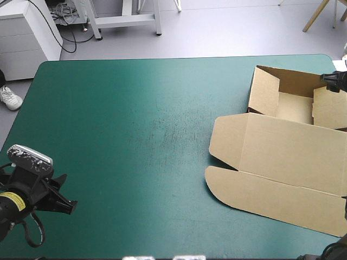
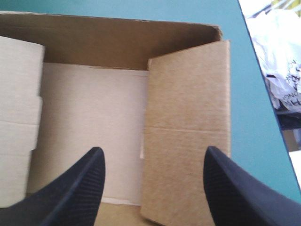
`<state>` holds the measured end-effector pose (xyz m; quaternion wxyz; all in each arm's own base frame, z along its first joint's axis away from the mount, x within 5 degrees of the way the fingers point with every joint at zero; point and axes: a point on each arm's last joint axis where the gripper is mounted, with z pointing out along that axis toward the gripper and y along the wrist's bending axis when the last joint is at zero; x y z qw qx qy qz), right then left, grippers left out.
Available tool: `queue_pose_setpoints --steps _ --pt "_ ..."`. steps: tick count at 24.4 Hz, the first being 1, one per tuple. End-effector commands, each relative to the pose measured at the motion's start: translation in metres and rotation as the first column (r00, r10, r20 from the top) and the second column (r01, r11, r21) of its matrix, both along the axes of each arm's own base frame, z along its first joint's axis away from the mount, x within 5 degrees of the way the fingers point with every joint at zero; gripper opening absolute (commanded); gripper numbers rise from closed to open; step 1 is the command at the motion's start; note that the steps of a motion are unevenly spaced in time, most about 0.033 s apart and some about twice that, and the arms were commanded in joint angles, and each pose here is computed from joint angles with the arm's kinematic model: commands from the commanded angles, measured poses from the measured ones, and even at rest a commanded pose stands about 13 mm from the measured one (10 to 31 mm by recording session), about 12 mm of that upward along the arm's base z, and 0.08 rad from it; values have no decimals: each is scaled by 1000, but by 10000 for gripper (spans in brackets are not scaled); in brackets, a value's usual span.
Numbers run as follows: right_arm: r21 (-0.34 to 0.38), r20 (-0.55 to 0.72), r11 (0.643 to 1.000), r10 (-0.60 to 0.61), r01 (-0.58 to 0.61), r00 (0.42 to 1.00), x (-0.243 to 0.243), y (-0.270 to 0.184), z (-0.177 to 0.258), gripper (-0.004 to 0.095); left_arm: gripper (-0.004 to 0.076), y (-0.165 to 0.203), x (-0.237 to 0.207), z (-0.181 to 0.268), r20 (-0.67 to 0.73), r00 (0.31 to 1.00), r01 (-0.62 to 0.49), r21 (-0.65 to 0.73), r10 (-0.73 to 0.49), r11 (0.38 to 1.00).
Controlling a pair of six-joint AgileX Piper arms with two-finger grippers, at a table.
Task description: Fold the box
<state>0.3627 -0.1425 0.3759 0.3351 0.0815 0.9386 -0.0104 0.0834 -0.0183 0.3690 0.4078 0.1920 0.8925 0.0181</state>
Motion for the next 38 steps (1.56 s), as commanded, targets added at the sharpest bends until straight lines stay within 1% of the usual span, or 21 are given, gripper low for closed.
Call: queue_pose_setpoints --steps 1,4,6,9,11,14,15,16,17,23,26,28,34,38 --pt "-17 188 993 120 -119 975 -30 50 66 552 223 1 5 15 120 993 -9 -10 10 1000" --pt "-34 229 971 240 -238 944 -46 95 88 542 223 1 7 17 155 988 -15 -21 18 1000" --pt "-64 279 940 339 -335 898 -70 131 109 459 223 2 8 19 175 984 -25 -14 27 1000" --pt "-90 317 918 395 -387 862 -96 150 122 391 223 4 9 19 179 982 -51 -19 54 999" --pt "-103 339 902 428 -419 838 -118 161 127 326 223 4 9 19 182 981 -61 -20 64 998" --pt "-131 347 874 483 -468 804 -146 171 124 186 223 5 9 20 189 979 -71 -20 74 997" --pt "-151 351 858 510 -490 785 -160 175 123 110 223 5 10 20 194 978 -69 -21 72 997" --pt "-152 349 853 519 -499 780 -168 177 119 57 223 5 10 21 199 977 -68 -23 71 997" --pt "-158 364 849 525 -505 769 -181 178 117 -23 223 5 10 21 202 977 -67 -24 70 997" --pt "-164 425 852 516 -498 743 -237 176 97 -12 223 5 8 21 211 975 -65 -28 70 997" --pt "-175 440 852 517 -494 734 -276 173 72 -12 223 9 -5 17 258 964 -44 -70 61 997" --pt "-186 448 854 514 -486 731 -289 171 61 -12 223 11 -14 13 273 960 -34 -91 58 995" --pt "-217 529 867 490 -448 693 -327 167 27 -12 223 19 -42 -16 292 955 -10 -149 53 989" --pt "-213 543 872 481 -441 688 -347 166 -9 -12 223 23 -54 -42 293 955 1 -169 49 986"
